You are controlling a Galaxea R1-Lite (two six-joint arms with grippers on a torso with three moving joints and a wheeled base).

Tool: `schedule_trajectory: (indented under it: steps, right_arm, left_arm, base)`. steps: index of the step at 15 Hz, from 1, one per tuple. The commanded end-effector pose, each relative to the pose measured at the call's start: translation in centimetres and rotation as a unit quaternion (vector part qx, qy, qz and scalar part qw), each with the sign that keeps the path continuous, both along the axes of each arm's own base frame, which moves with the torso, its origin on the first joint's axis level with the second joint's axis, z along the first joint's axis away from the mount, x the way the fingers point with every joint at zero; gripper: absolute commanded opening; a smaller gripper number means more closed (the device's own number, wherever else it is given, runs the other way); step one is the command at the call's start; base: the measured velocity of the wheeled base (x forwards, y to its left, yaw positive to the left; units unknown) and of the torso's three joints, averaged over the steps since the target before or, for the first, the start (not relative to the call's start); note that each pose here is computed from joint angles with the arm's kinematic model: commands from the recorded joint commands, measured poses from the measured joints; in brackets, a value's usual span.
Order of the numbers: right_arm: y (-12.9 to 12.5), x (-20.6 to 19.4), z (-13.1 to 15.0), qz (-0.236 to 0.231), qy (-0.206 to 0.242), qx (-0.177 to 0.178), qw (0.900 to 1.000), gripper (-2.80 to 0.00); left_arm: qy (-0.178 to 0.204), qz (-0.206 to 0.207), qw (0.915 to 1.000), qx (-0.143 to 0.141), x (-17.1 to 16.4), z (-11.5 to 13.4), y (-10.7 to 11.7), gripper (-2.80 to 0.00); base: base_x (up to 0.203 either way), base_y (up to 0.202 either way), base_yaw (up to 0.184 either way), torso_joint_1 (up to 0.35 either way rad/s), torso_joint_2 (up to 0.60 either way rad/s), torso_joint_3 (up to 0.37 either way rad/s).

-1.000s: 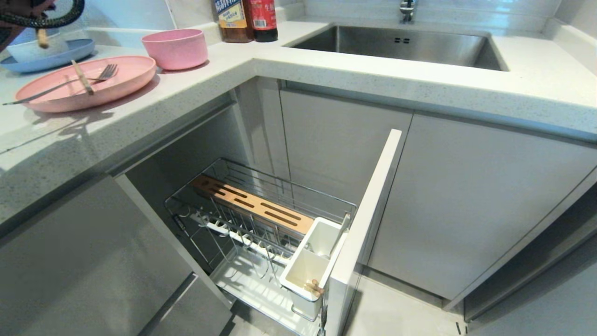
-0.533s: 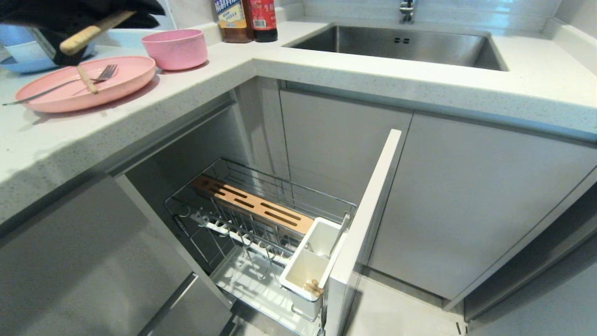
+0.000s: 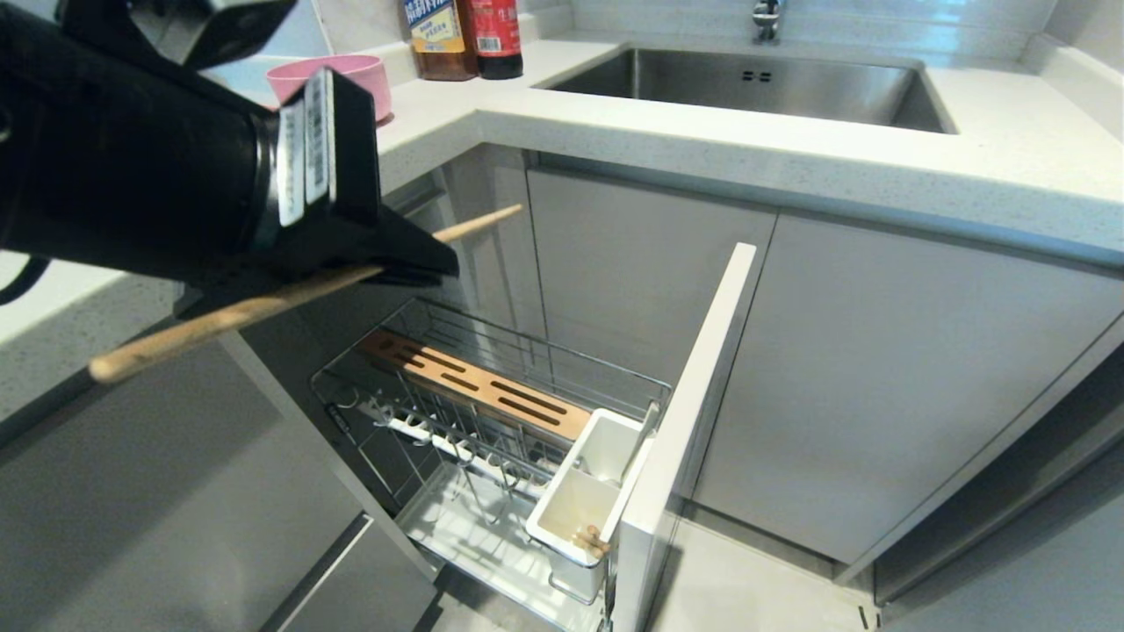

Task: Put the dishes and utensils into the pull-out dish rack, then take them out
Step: Pick up the chopsticks and place it in the cupboard

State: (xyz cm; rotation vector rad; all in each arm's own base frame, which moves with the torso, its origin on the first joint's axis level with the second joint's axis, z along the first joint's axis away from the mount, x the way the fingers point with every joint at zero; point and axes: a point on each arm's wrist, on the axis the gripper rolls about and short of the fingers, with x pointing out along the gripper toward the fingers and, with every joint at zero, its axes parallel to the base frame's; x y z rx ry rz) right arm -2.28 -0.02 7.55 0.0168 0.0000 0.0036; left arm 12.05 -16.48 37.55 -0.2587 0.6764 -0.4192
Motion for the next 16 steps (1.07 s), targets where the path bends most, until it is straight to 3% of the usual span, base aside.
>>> schedule_trajectory:
  steps: [1,3,6,11,13,16]
  right_arm:
    - [0.0,0.0,0.0,0.000,0.001,0.000,1.000,-2.80]
    - [0.0,0.0,0.0,0.000,0.001,0.000,1.000,-2.80]
    - [0.0,0.0,0.0,0.000,0.001,0.000,1.000,-2.80]
    - [0.0,0.0,0.0,0.000,0.001,0.000,1.000,-2.80]
    - [0.0,0.0,0.0,0.000,0.001,0.000,1.000,-2.80]
    - [0.0,0.0,0.0,0.000,0.001,0.000,1.000,-2.80]
  left_arm:
    - [0.042,0.003,0.9968,0.067,0.8,-1.8,-1.1,-2.80]
    - [0.071,-0.009,0.9875,0.140,0.9,-3.1,-1.1,-2.80]
    - [0.118,-0.046,0.9607,0.247,0.8,-4.8,-0.8,-2.80]
    - [0.149,-0.076,0.9308,0.325,2.3,-6.6,-1.0,-2.80]
    - [0.149,-0.106,0.9184,0.351,3.0,-7.0,-0.7,-2.80]
    - [0.149,-0.173,0.9070,0.354,3.3,-7.0,-0.5,-2.80]
  base:
    - [0.000,0.000,0.000,0.000,0.00,0.000]
    - [0.000,0.000,0.000,0.000,0.00,0.000]
    - [0.000,0.000,0.000,0.000,0.00,0.000]
    - [0.000,0.000,0.000,0.000,0.00,0.000]
    - [0.000,0.000,0.000,0.000,0.00,0.000]
    - [0.000,0.000,0.000,0.000,0.00,0.000]
